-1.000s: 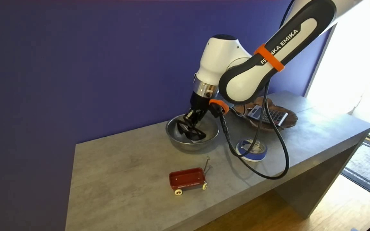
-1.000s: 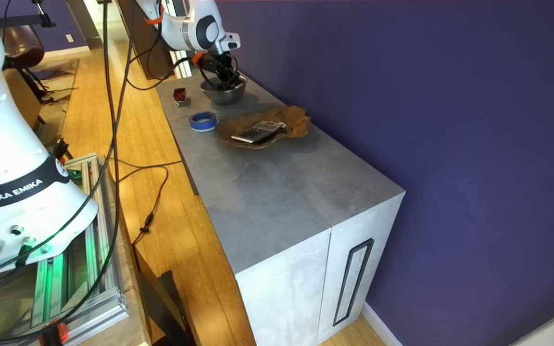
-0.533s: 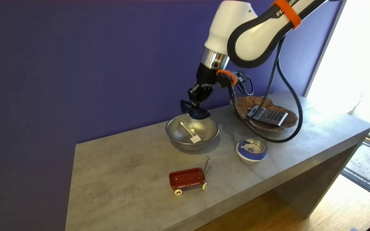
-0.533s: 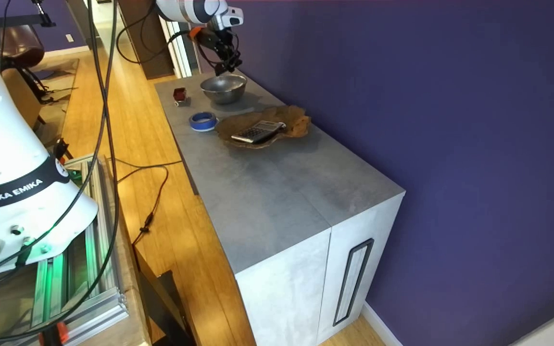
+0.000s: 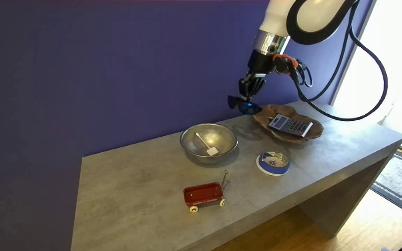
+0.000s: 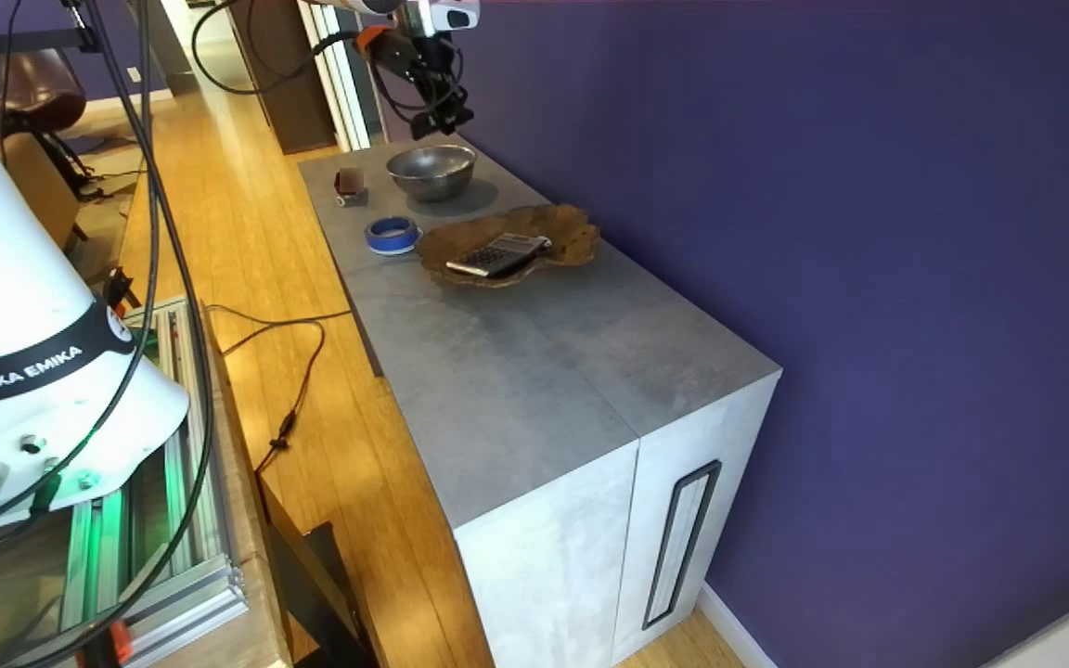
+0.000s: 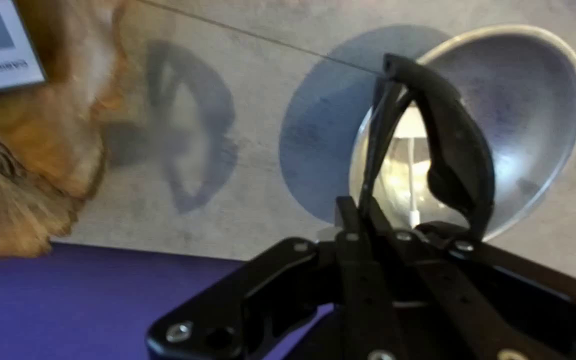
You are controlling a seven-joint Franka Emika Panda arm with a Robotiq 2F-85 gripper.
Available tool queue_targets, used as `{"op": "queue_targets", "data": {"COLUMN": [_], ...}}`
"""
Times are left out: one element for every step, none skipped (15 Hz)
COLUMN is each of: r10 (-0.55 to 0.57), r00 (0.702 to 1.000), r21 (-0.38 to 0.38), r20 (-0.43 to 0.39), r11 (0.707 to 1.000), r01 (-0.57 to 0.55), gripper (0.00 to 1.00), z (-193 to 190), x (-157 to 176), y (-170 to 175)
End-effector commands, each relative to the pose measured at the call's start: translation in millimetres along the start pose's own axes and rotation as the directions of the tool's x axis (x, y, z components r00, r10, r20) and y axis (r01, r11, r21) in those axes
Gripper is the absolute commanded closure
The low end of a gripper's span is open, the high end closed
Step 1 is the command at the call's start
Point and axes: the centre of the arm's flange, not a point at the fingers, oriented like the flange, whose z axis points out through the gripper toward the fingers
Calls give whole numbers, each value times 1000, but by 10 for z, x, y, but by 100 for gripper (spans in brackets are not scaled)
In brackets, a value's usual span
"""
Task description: Move the silver bowl to the left and remove the glasses from the silver bowl and put it on the table
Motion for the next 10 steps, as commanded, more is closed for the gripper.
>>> {"op": "queue_targets", "data": {"r10": [53, 69, 87, 98, 117, 135, 156, 171, 180, 189], "r00": [998, 997, 996, 995, 993, 990, 987, 983, 981, 979], "r21": [-22, -36, -68, -84, -116, -133, -152, -160, -170, -177], "r20": [18, 18, 11, 12, -5, -24, -50, -74, -75, -79], "r11": [998, 997, 994, 992, 986, 982, 975, 970, 967, 963], "r01": [-53, -69, -86, -96, -117, -137, -162, -181, -190, -201], "gripper": [99, 99, 99, 99, 99, 99, 99, 99, 99, 99], "z": [23, 123, 256, 358, 490, 571, 636, 689, 762, 825], "x": [-523, -563, -538, -543, -510, -509, -506, -495, -511, -507], "y": [318, 330, 314, 324, 331, 347, 352, 330, 327, 308]}}
